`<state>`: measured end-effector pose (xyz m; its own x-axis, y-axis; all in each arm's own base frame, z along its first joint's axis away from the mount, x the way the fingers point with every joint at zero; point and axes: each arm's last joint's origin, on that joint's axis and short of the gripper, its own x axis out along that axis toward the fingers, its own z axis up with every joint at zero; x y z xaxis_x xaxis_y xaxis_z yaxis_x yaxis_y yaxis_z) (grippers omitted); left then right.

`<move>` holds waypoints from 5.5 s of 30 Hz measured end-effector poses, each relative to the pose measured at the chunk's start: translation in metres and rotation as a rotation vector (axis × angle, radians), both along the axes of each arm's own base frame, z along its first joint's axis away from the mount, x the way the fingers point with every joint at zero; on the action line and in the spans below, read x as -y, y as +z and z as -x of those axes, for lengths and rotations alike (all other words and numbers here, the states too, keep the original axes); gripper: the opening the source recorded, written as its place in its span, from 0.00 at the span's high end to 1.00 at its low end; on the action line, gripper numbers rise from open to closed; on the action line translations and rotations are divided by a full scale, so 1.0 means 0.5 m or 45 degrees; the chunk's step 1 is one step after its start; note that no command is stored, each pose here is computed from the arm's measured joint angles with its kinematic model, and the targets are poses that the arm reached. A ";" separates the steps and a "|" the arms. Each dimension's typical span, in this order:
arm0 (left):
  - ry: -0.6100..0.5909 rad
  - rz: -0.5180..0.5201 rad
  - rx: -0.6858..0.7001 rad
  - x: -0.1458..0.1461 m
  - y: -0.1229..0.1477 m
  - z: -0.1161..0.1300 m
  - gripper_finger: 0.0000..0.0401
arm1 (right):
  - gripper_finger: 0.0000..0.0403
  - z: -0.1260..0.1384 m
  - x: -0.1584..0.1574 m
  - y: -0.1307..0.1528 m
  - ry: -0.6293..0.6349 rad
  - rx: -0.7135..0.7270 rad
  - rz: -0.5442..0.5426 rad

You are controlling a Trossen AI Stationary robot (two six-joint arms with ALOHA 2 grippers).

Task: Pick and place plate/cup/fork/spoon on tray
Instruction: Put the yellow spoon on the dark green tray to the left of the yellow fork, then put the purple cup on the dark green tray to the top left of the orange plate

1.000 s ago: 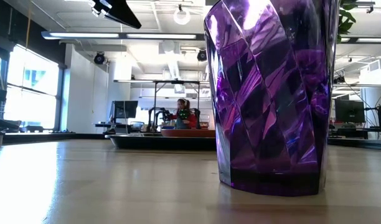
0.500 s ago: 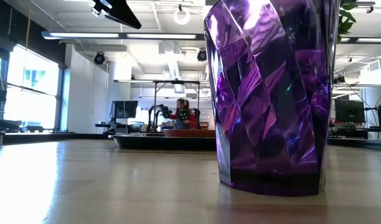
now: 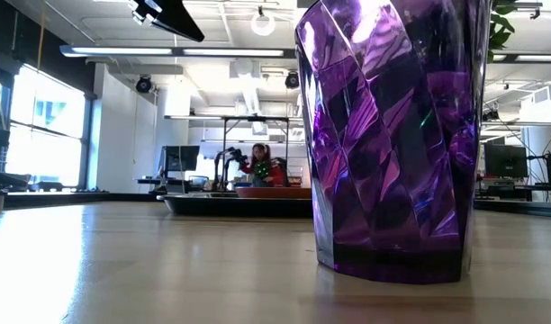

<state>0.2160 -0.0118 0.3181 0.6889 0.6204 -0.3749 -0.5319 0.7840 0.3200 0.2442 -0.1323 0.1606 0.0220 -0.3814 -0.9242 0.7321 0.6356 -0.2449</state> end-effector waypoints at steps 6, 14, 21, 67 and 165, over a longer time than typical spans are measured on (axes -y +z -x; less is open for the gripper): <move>0.007 0.005 -0.018 -0.001 -0.003 0.002 0.95 | 1.00 0.005 -0.050 0.019 0.020 -0.055 -0.008; 0.031 0.010 -0.011 -0.008 -0.020 -0.004 0.95 | 1.00 0.041 -0.209 0.072 0.119 -0.155 -0.203; 0.068 0.043 0.035 -0.015 -0.028 -0.017 0.95 | 1.00 0.089 -0.328 0.109 0.284 -0.204 -0.479; 0.062 0.032 0.034 -0.031 -0.031 -0.034 0.74 | 0.73 0.147 -0.405 -0.059 0.439 -0.077 -0.978; 0.070 0.062 -0.033 -0.038 -0.041 -0.028 0.74 | 0.73 -0.092 -0.053 0.072 0.250 0.107 -0.020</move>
<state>0.2298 0.0074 0.2976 0.6436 0.6379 -0.4229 -0.5668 0.7685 0.2968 0.2903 -0.1060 0.1966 0.1720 -0.3474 -0.9218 0.6111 0.7715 -0.1768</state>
